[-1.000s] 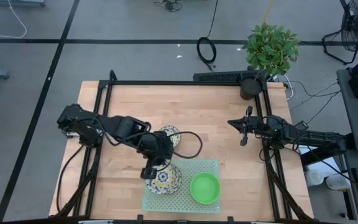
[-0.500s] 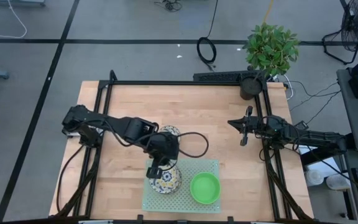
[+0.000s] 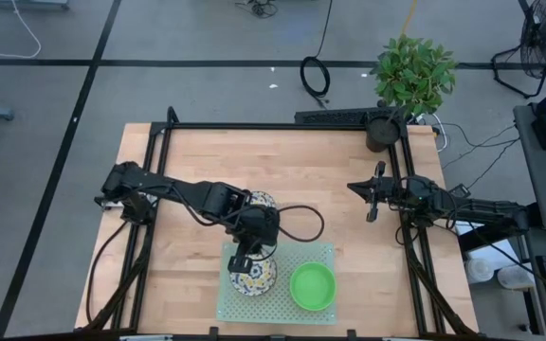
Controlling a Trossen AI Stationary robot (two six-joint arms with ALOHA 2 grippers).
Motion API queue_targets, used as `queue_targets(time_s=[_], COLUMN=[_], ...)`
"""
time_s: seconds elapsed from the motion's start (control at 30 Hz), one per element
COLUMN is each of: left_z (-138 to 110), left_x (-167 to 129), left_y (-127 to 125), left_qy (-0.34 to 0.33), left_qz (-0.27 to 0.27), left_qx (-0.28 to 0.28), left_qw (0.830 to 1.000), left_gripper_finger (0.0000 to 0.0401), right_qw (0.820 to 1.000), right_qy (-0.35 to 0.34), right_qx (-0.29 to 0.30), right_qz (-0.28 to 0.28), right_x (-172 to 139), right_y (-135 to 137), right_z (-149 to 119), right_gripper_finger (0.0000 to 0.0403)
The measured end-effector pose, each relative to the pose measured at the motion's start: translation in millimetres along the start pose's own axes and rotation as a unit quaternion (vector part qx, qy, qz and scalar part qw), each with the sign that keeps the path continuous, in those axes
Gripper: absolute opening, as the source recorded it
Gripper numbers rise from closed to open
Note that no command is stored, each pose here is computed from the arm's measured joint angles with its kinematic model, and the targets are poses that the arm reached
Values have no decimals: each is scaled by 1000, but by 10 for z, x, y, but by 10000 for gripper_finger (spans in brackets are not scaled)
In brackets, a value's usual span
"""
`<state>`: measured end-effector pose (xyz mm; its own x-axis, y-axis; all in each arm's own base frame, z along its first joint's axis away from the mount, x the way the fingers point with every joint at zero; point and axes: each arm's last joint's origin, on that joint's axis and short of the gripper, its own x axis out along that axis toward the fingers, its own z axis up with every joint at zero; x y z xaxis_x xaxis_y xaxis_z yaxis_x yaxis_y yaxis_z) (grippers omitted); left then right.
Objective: Pick & Place Mini bowls
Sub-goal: Stack the top yellow patterned bowl on the yellow patterned bowl on the shelf
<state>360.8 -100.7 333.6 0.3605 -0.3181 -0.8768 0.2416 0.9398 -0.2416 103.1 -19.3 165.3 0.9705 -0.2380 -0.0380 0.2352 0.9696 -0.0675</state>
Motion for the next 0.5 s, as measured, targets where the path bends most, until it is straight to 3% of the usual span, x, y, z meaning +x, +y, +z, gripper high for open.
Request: queue_targets(time_s=[0.17, 0.37, 0.5], left_z=[2, 14, 18], left_x=[48, 119, 140], left_y=[41, 51, 66], left_qy=[10, 18, 22], left_qz=[-3, -10, -22], left_qx=[-8, 1, -2], left_qw=[1000, 1000, 1000], left_gripper_finger=[9, 33, 18], right_qw=[1000, 1000, 1000], right_qy=[0, 0, -1], right_qx=[0, 0, 0], right_qz=[0, 0, 0], right_x=[0, 0, 0], right_y=[0, 0, 0], right_z=[1, 1, 2], right_gripper_finger=[0, 0, 0])
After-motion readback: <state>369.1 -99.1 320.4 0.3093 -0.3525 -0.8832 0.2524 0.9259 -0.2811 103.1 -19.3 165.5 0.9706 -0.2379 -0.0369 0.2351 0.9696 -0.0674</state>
